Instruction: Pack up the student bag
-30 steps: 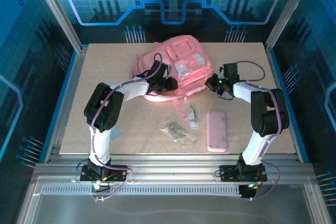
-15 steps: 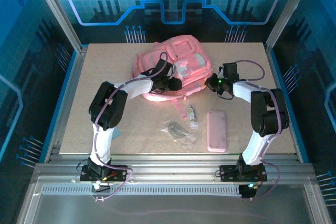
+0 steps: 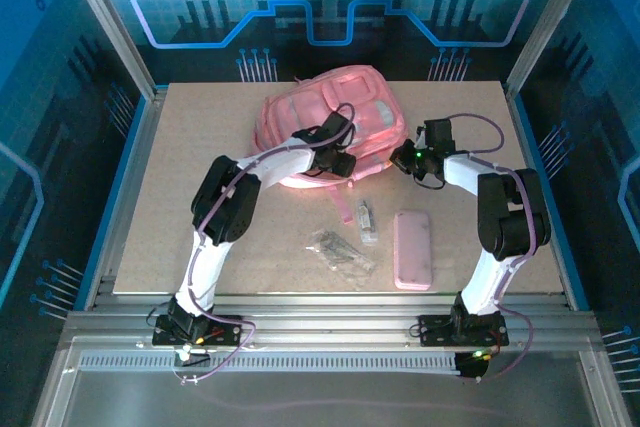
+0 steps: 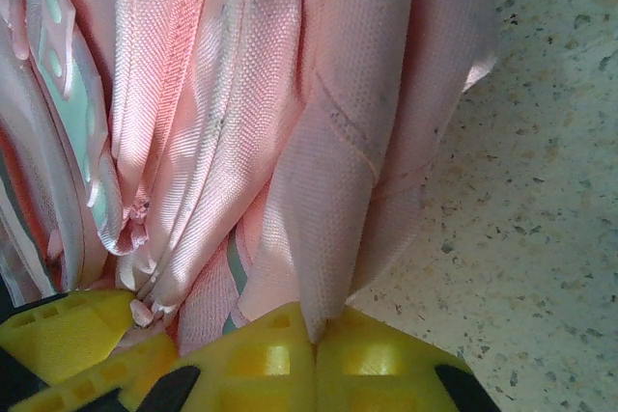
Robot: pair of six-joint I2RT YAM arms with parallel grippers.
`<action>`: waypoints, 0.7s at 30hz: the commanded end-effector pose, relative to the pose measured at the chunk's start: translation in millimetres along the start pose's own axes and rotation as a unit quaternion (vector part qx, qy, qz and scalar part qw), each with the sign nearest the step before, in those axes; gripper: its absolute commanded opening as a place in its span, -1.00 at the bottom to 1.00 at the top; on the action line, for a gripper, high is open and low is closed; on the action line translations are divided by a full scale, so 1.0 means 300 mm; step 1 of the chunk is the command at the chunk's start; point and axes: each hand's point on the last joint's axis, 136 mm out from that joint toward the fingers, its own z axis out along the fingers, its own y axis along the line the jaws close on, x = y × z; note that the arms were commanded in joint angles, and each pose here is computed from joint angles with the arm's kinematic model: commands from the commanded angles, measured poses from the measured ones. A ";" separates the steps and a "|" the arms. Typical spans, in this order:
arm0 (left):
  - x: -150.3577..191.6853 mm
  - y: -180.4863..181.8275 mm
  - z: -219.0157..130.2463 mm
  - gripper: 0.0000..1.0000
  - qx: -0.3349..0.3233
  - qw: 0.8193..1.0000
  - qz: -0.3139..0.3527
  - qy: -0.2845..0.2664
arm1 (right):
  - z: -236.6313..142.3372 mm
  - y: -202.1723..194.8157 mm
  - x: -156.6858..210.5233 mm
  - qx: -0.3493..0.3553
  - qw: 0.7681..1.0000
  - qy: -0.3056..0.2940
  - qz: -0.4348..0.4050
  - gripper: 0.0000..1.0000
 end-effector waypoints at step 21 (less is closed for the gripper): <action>0.014 0.250 -0.047 -1.00 -0.145 0.983 -0.105 -0.043 | -0.028 0.016 -0.015 -0.016 1.000 -0.002 -0.011 -1.00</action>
